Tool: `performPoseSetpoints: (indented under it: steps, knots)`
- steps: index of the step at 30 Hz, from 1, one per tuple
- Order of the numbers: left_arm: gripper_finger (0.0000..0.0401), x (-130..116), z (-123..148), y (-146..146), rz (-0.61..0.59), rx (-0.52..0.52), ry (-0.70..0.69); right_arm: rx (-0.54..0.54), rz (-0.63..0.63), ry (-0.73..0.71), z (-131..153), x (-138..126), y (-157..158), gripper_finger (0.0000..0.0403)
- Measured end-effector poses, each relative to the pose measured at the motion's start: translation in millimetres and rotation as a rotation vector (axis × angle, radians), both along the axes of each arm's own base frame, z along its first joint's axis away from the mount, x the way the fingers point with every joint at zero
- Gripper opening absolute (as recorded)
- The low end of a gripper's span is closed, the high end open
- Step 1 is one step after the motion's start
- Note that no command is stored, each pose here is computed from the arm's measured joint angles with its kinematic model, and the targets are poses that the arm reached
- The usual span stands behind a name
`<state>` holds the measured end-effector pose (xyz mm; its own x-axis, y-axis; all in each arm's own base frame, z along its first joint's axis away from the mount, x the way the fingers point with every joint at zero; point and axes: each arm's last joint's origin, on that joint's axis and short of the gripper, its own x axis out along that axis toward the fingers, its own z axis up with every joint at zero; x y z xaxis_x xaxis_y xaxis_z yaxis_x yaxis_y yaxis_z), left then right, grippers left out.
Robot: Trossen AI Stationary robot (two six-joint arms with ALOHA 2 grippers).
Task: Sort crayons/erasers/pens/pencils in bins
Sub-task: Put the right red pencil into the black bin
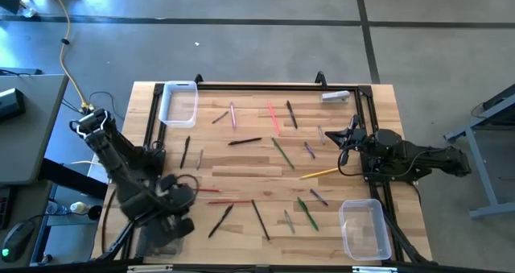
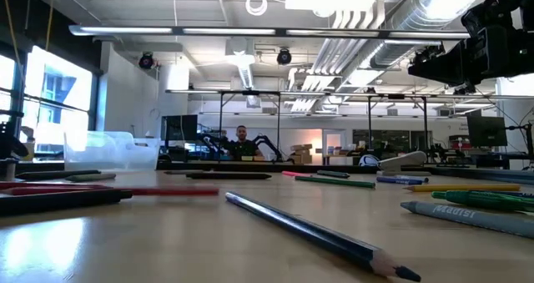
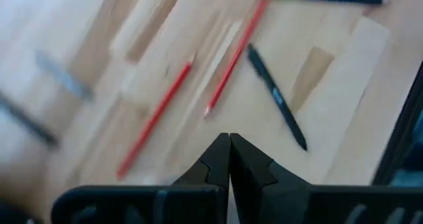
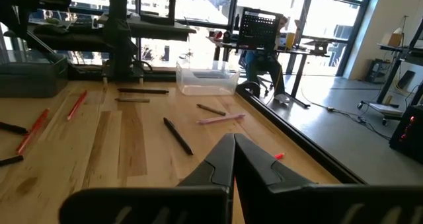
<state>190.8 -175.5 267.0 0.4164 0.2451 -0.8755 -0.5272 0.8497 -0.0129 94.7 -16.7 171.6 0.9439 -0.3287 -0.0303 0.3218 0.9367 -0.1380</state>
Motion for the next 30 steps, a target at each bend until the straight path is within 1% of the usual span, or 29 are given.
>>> performPoseSetpoints:
  steps: [3, 6, 7, 9, 11, 14, 16, 19, 23, 26, 30]
  knots:
    - [0.0000, 23, 1, 14, -0.169, 0.057, 0.011, 0.000, 0.000, 0.000, 0, 0, 0, 0.0000]
    - [0.0000, 49, 3, 29, -0.328, 0.081, -0.005, 0.000, 0.000, 0.000, 0, 0, 0, 0.0000]
    - [0.0000, 57, 4, 35, -0.370, 0.074, -0.014, 0.000, 0.000, 0.000, 0, 0, 0, 0.0000]
    - [0.0000, 74, 3, 49, -0.437, 0.026, -0.030, 0.000, 0.000, 0.000, 0, 0, 0, 0.0000]
    - [0.0001, 89, -3, 60, -0.494, 0.002, -0.022, 0.000, 0.000, 0.000, 0, 0, 0, 0.0000]
    - [0.0011, 108, -19, 74, -0.561, -0.004, 0.019, 0.000, 0.000, 0.000, 0, 0, 0, 0.0000]
    - [0.0024, 119, -37, 79, -0.598, -0.016, 0.080, 0.000, 0.000, 0.000, 0, 0, 0, 0.0000]
    - [0.0050, 133, -63, 83, -0.638, -0.014, 0.149, 0.000, 0.000, 0.000, 0, 0, 0, 0.0000]
    - [0.0087, 147, -92, 84, -0.683, -0.033, 0.191, 0.000, 0.000, 0.000, 0, 0, 0, 0.0000]
    - [0.0113, 152, -102, 86, -0.697, -0.050, 0.193, 0.000, 0.000, 0.000, 0, 0, 0, 0.0000]
    - [0.0136, 155, -103, 93, -0.709, -0.042, 0.197, 0.000, 0.000, 0.000, 0, 0, 0, 0.0000]
